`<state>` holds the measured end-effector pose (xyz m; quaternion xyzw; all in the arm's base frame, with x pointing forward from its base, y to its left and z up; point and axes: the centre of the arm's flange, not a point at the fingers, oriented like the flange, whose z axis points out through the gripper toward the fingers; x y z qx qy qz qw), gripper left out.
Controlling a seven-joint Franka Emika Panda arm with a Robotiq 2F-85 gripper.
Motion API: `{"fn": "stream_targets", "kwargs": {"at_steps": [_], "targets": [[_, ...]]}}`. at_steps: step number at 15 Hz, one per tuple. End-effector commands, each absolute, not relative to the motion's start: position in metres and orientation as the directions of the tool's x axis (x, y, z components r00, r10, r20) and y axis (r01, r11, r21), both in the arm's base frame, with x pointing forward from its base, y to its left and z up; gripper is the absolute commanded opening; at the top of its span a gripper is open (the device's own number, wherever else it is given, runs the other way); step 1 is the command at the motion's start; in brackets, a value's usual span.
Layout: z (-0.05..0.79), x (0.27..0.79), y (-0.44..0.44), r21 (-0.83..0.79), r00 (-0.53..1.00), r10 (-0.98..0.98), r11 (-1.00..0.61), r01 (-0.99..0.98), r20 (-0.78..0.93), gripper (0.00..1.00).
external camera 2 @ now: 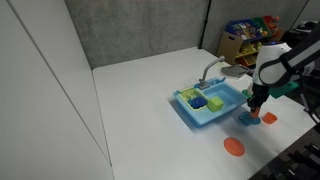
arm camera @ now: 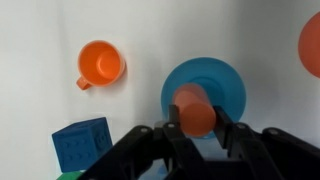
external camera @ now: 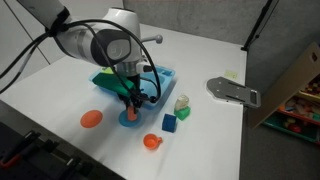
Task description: Remove the orange cup from the sink and put it on top of the blue saucer plate which is on top of a blue cup
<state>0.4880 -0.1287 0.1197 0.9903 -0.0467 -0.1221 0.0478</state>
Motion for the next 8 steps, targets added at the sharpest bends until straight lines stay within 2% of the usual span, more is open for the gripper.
{"fn": "stream_targets", "kwargs": {"at_steps": [1,8], "targets": [[0.1153,0.4854,-0.1250,0.082,0.967,-0.113,-0.992,-0.097,-0.226,0.13],[0.1066,0.4827,-0.1248,0.070,0.970,-0.119,-0.992,-0.106,-0.213,0.13]]}}
